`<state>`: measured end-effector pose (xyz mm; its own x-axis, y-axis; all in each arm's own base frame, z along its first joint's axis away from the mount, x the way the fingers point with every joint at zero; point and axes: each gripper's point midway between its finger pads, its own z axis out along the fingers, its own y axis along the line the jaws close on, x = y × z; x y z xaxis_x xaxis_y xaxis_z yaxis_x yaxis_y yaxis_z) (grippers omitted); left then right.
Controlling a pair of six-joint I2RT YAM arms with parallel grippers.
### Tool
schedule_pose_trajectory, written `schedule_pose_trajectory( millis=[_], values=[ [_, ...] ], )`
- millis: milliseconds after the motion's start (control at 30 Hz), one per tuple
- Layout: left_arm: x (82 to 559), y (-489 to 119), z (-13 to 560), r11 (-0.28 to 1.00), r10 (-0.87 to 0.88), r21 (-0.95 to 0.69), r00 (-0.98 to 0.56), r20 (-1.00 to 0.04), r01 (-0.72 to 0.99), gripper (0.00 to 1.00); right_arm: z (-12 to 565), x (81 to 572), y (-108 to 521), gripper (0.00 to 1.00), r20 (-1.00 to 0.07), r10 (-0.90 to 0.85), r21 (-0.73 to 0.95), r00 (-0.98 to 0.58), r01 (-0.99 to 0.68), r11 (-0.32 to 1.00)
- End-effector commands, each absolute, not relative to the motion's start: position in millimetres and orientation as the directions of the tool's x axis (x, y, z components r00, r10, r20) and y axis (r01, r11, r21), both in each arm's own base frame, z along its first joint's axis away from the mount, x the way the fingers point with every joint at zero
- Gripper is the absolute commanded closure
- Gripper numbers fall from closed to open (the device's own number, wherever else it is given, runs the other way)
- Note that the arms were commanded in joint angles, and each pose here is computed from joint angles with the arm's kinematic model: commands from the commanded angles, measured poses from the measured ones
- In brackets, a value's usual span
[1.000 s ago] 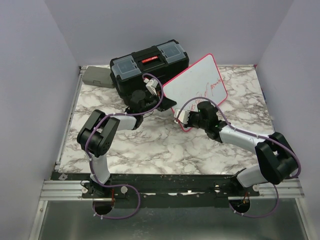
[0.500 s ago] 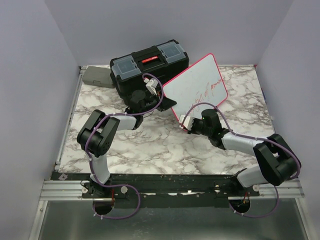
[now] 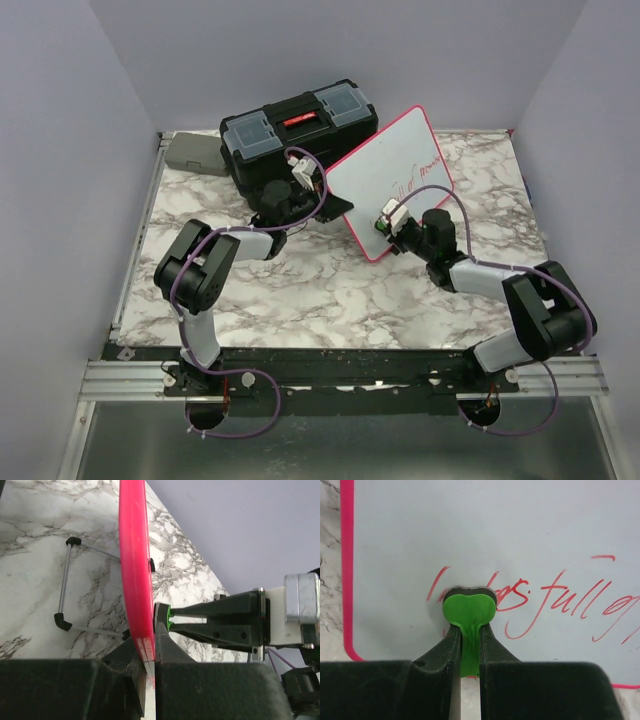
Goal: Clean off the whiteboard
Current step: Erase the whiteboard at the whiteboard stand.
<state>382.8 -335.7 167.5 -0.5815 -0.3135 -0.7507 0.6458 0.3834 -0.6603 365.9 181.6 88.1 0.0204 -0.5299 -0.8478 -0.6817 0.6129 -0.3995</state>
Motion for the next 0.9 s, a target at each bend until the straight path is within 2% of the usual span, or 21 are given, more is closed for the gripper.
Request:
schedule_pose_trajectory(
  millis=[0,100,300,367,500,600,767,867],
  values=[
    [350,-357,171,0.269,-0.220,-0.664,-0.626,-0.748,0.698,1.00,105,359,190,0.99,-0.865,-0.491,-0.407,0.102,-0.714,0.569],
    [350,-357,171,0.269,-0.221,-0.664,-0.627,-0.747,0.697,1.00,106,341,208,0.99,-0.884,-0.449,-0.359,0.127,-0.799,0.482],
    [351,-357,170,0.271,-0.224,-0.669,-0.630,-0.743,0.693,1.00,117,340,230,0.99,-0.903,-0.414,-0.300,0.116,-0.860,0.412],
    [351,-357,170,0.271,-0.223,-0.669,-0.631,-0.743,0.692,1.00,121,346,233,0.99,-0.907,-0.407,-0.304,0.110,-0.840,0.450],
    [350,-357,169,0.272,-0.224,-0.670,-0.631,-0.743,0.691,1.00,130,382,217,0.99,-0.922,-0.386,-0.287,0.018,-0.701,0.653],
    [349,-355,168,0.276,-0.222,-0.668,-0.630,-0.744,0.692,1.00,118,397,198,0.99,-0.898,-0.438,-0.317,-0.050,-0.618,0.719],
    [349,-356,168,0.271,-0.225,-0.670,-0.631,-0.743,0.692,1.00,97,386,184,0.99,-0.857,-0.511,-0.367,-0.065,-0.619,0.694],
    [350,-356,169,0.270,-0.227,-0.671,-0.632,-0.741,0.691,1.00,88,369,192,0.99,-0.836,-0.548,-0.376,-0.024,-0.703,0.604]
  ],
)
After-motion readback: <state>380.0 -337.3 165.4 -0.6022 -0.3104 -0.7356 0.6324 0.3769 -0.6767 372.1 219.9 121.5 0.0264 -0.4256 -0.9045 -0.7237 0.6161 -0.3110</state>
